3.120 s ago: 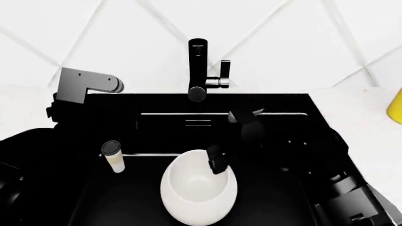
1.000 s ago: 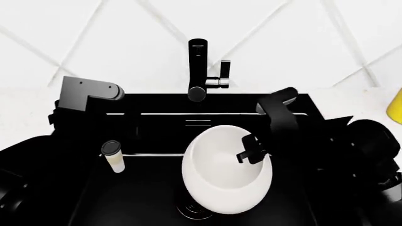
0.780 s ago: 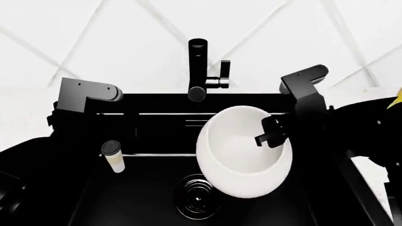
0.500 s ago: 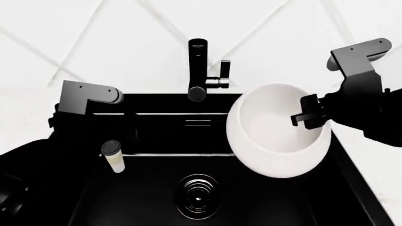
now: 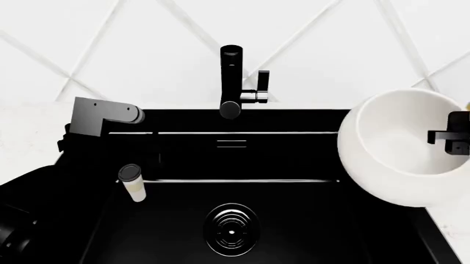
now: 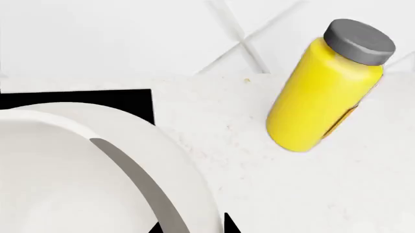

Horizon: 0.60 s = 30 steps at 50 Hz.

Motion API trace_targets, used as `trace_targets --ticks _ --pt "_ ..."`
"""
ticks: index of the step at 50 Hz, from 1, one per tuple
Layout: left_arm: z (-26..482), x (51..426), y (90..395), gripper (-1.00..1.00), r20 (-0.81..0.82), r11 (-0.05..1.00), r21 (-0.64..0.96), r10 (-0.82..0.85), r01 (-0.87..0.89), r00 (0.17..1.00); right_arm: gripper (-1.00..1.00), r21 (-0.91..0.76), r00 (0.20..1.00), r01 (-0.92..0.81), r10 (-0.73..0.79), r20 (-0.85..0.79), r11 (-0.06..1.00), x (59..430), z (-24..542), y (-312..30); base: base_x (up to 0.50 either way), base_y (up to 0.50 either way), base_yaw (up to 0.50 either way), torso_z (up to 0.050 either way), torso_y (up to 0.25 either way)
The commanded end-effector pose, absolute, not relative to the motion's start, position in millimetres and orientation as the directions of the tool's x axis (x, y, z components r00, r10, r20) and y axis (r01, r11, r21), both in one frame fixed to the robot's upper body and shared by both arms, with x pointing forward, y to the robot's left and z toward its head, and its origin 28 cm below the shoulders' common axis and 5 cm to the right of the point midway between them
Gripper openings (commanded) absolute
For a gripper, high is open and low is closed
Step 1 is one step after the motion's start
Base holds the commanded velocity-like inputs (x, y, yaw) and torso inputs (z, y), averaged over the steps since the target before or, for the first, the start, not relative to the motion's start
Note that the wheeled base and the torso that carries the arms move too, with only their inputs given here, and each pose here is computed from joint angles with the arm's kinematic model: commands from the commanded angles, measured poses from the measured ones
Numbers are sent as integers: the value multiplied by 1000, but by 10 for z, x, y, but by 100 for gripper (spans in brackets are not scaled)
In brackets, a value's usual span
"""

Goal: Pick the cup and bowl from the sink and place them on the counter for drying.

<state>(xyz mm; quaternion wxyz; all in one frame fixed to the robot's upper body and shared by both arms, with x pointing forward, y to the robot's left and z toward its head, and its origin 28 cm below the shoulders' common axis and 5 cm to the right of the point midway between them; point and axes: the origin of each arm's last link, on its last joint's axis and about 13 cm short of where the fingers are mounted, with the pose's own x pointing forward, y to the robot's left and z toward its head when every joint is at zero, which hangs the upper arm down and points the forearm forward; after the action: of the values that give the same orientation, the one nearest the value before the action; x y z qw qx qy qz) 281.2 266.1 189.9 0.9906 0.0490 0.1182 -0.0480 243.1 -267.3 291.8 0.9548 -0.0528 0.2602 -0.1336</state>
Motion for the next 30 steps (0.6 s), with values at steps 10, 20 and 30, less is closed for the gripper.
trace_targets --ticks 10,20,30 --pt "1903 2802 2663 100 -240 990 89 -83 107 967 -100 -162 677 568 -571 -465 806 2180 2829 -3236 0 0 0 0 0" --pt "1895 2801 2657 100 -245 990 93 -84 109 966 -100 -250 571 613 -638 -517 750 2023 2819 -3432 0 0 0 0 0" --pt "1884 2793 2673 100 -249 990 93 -80 106 965 -100 -233 519 664 -663 -540 710 1972 2849 -3554 0 0 0 0 0"
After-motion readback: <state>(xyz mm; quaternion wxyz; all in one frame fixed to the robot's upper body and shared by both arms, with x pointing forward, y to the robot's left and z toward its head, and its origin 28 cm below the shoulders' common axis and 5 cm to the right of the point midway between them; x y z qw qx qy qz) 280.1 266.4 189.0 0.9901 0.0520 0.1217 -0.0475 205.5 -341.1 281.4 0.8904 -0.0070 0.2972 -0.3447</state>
